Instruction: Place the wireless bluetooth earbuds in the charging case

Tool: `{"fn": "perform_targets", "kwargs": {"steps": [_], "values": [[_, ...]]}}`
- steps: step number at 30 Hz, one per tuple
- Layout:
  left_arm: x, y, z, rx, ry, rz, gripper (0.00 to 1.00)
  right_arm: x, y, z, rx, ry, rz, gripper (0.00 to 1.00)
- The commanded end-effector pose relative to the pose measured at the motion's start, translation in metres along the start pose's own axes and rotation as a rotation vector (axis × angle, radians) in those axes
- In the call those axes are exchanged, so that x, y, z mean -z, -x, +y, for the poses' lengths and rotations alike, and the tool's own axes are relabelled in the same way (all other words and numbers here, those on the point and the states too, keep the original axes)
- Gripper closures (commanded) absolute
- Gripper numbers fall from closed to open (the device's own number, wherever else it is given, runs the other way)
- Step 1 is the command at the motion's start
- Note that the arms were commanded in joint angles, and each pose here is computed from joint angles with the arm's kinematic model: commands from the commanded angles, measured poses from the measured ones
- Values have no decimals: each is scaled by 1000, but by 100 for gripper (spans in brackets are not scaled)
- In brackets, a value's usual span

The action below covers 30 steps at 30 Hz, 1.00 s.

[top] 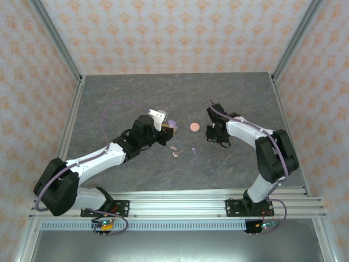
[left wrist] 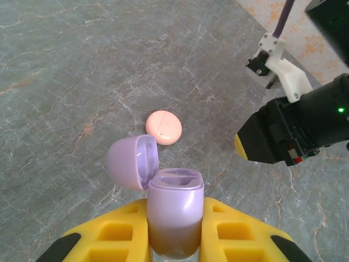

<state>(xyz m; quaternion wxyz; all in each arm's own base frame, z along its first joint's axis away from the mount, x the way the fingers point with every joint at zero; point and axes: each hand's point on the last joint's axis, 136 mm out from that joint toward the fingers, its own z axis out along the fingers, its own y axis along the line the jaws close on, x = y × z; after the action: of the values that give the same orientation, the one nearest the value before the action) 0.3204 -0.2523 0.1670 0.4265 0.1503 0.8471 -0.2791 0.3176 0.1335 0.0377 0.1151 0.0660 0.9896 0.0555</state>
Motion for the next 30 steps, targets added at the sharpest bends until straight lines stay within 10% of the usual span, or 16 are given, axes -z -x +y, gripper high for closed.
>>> {"fn": "perform_targets", "kwargs": {"steps": [1, 30], "values": [[6, 13, -4, -25, 10, -24, 80, -11, 3, -8, 0, -48, 3, 80], [5, 9, -3, -25, 14, -12, 81, -19, -13, -6, 10, -38, 193, 65]]}}
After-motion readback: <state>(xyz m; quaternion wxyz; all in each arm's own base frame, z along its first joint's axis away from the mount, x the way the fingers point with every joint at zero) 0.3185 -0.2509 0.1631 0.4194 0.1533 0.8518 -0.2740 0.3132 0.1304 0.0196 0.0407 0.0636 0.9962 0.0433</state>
